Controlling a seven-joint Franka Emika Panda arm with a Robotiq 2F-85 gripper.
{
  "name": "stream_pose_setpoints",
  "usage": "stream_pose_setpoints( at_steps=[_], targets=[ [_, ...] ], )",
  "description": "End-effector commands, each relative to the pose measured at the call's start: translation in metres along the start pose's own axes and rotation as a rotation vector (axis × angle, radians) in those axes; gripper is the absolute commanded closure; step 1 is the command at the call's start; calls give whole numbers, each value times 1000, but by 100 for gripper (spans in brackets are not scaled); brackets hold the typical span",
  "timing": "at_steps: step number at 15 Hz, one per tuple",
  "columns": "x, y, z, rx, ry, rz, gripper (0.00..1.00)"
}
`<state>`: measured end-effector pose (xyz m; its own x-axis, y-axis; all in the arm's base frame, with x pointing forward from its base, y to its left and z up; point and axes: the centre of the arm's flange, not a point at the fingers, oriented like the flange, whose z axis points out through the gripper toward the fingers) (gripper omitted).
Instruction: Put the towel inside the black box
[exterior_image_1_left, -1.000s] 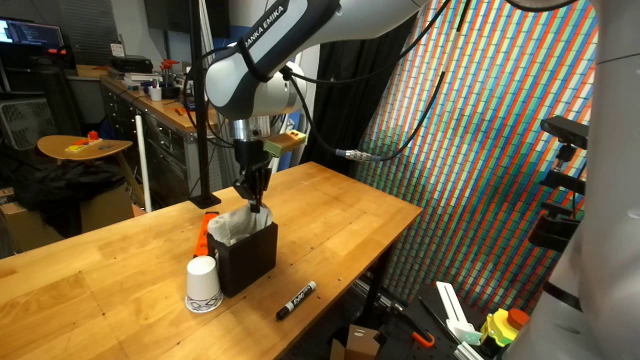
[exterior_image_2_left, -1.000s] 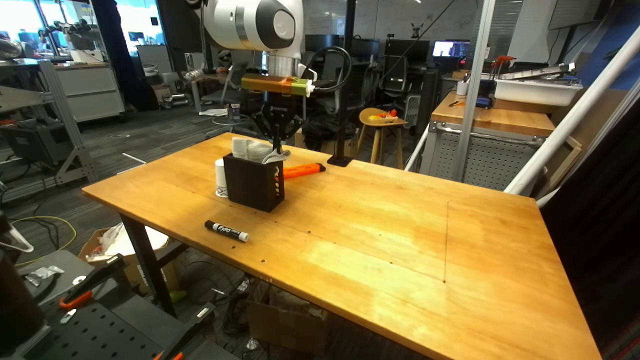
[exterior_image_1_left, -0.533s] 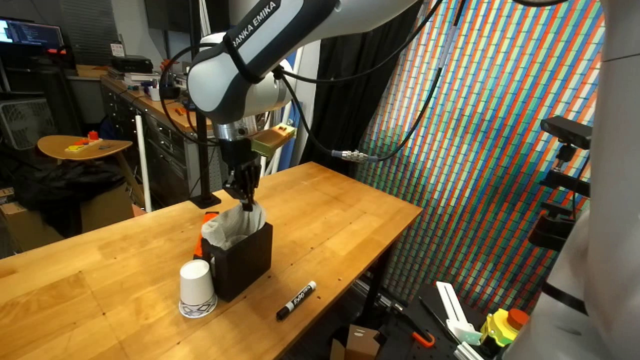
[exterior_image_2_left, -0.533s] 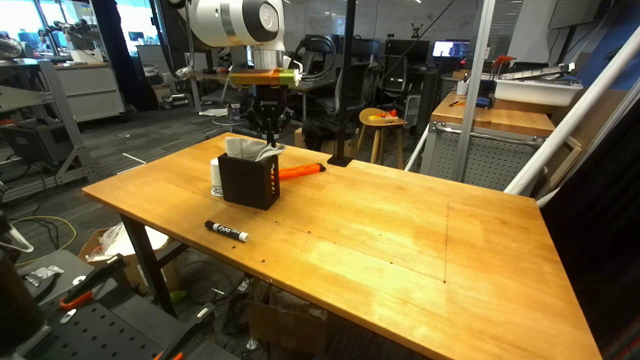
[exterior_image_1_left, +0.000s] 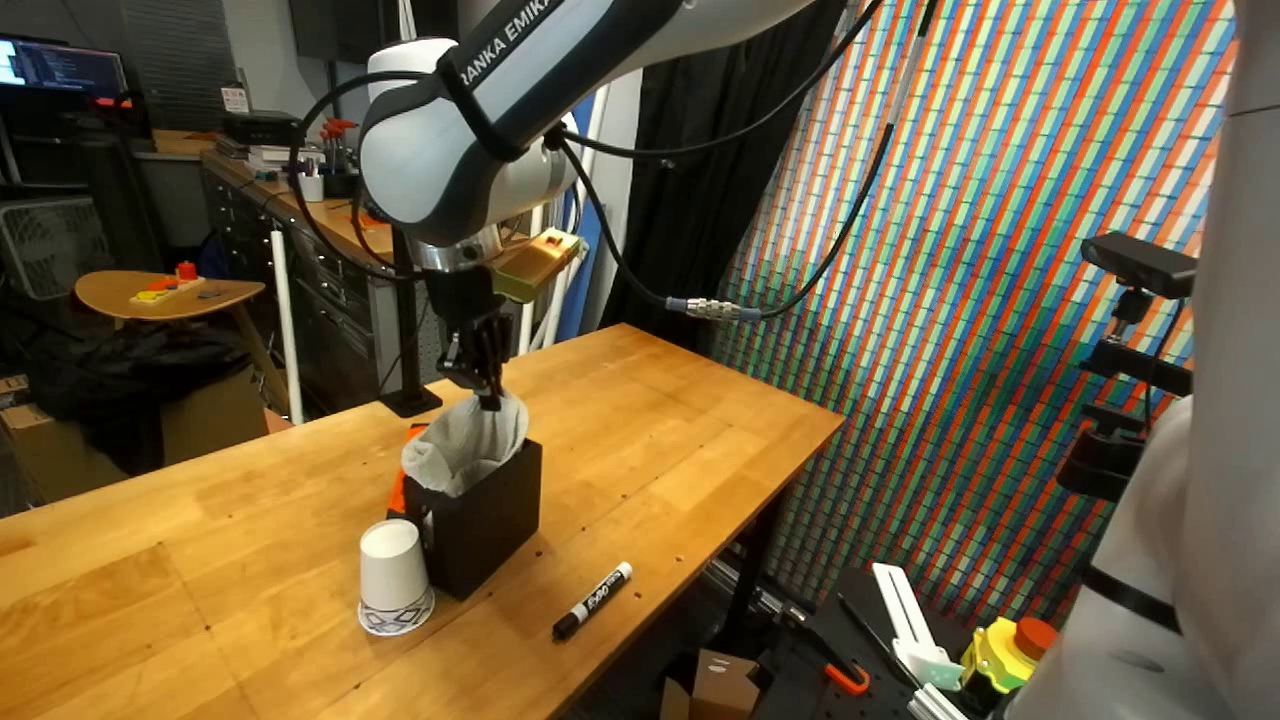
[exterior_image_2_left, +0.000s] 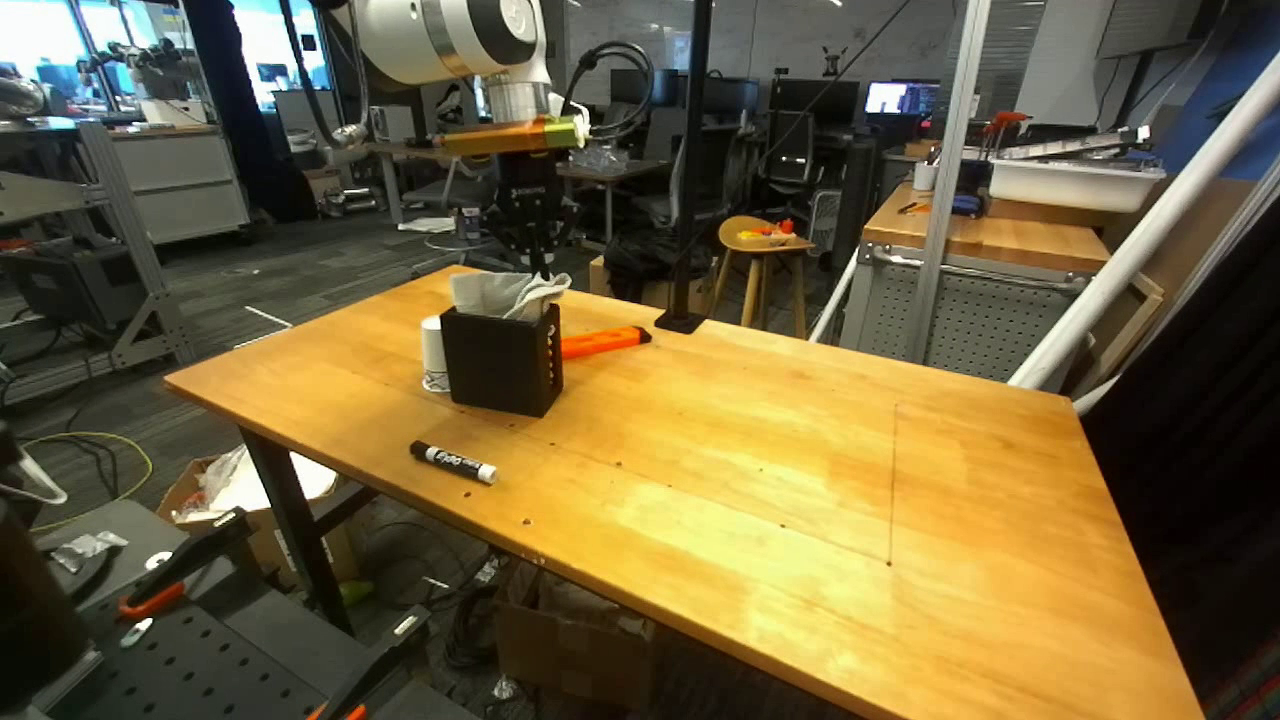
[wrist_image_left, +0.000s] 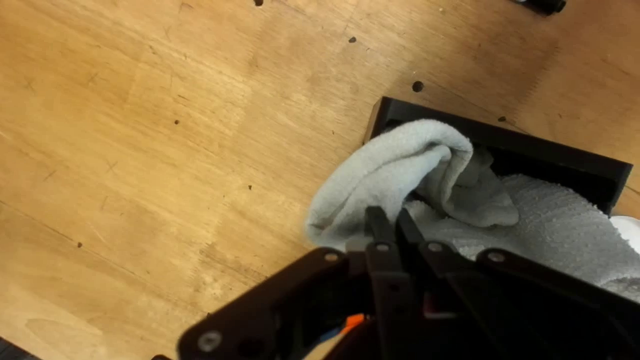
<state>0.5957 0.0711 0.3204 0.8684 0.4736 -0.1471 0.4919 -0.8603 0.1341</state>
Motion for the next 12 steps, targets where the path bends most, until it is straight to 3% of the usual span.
stream_pose_setpoints(
  at_steps=[1, 9, 12],
  targets=[
    [-7, -10, -1, -2, -25, 19, 96],
    [1, -71, 3, 132, -79, 30, 96],
    [8, -90, 3, 136, -77, 19, 96]
  ],
)
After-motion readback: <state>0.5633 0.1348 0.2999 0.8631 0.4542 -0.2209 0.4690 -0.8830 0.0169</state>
